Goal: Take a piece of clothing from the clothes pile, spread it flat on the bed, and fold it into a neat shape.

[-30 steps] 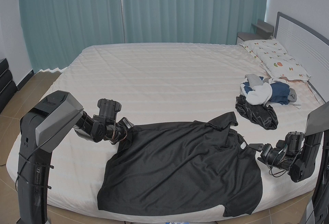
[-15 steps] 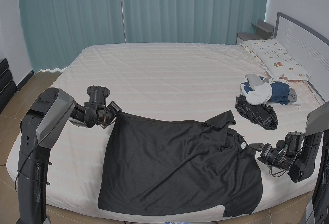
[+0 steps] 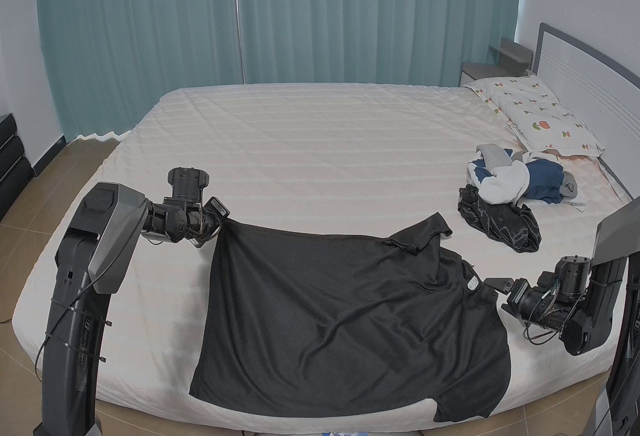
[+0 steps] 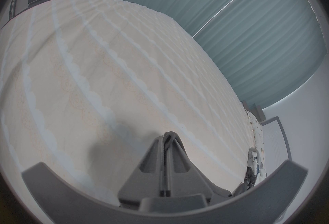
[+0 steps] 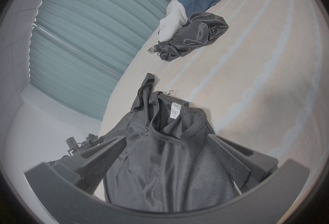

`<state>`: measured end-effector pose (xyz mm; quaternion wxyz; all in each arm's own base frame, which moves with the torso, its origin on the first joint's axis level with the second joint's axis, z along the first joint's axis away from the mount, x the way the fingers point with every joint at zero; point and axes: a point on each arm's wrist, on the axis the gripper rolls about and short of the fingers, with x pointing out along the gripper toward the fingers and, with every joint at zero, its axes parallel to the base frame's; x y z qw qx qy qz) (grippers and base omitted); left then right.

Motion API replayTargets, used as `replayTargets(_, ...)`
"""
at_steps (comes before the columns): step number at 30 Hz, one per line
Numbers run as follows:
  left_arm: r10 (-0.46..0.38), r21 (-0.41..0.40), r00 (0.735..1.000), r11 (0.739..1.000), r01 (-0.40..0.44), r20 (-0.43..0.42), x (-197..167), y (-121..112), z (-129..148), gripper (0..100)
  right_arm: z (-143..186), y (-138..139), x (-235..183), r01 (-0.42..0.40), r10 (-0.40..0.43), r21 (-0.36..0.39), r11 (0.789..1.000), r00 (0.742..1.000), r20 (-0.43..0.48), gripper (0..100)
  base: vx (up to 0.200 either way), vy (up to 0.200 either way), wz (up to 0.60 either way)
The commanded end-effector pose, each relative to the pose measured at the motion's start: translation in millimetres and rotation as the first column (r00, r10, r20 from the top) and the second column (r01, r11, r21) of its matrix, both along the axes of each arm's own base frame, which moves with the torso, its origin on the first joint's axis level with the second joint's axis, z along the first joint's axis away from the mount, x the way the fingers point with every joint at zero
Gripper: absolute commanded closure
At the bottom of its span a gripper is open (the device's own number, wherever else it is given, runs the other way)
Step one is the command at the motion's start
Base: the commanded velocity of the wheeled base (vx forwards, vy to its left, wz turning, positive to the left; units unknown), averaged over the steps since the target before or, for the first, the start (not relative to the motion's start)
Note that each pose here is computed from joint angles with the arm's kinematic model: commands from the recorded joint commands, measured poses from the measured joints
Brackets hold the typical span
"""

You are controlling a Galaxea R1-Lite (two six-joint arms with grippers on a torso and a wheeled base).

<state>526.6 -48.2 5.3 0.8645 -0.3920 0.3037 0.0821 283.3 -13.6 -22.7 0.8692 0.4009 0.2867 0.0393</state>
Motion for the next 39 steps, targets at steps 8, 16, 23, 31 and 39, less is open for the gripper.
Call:
replayTargets(8, 0.031, -0.007, 0.999, 0.999, -0.032, -0.030, -2, 15, -8, 0, 10, 1, 5, 0.017, -0.016, -0.018, 1.000, 0.997, 0.079, 0, 0.000, 0.000, 0.00)
replayTargets(16, 0.030, -0.051, 0.996, 0.998, -0.034, -0.080, -41, 39, 27, 0, 33, 19, 29, 0.038, -0.029, -0.059, 0.998, 0.989, 0.143, 0, 0.000, 0.000, 0.00)
replayTargets(23, -0.007, -0.164, 0.996, 0.986, -0.008, -0.092, -116, 37, 40, 0, 72, 79, 81, -0.002, 0.009, -0.072, 0.997, 0.995, 0.104, 0, 0.000, 0.000, 0.00)
replayTargets(31, -0.010, -0.241, 0.999, 0.971, 0.001, -0.035, -160, 17, 22, 0, 73, 142, 123, -0.047, 0.051, -0.089, 0.995, 0.998, 0.042, 0, 0.000, 0.000, 0.00)
replayTargets(39, -0.007, -0.244, 1.000, 0.970, 0.002, -0.017, -162, 18, 18, 0, 51, 175, 149, -0.065, 0.061, -0.137, 0.988, 0.998, -0.032, 0, 0.000, 0.000, 0.00)
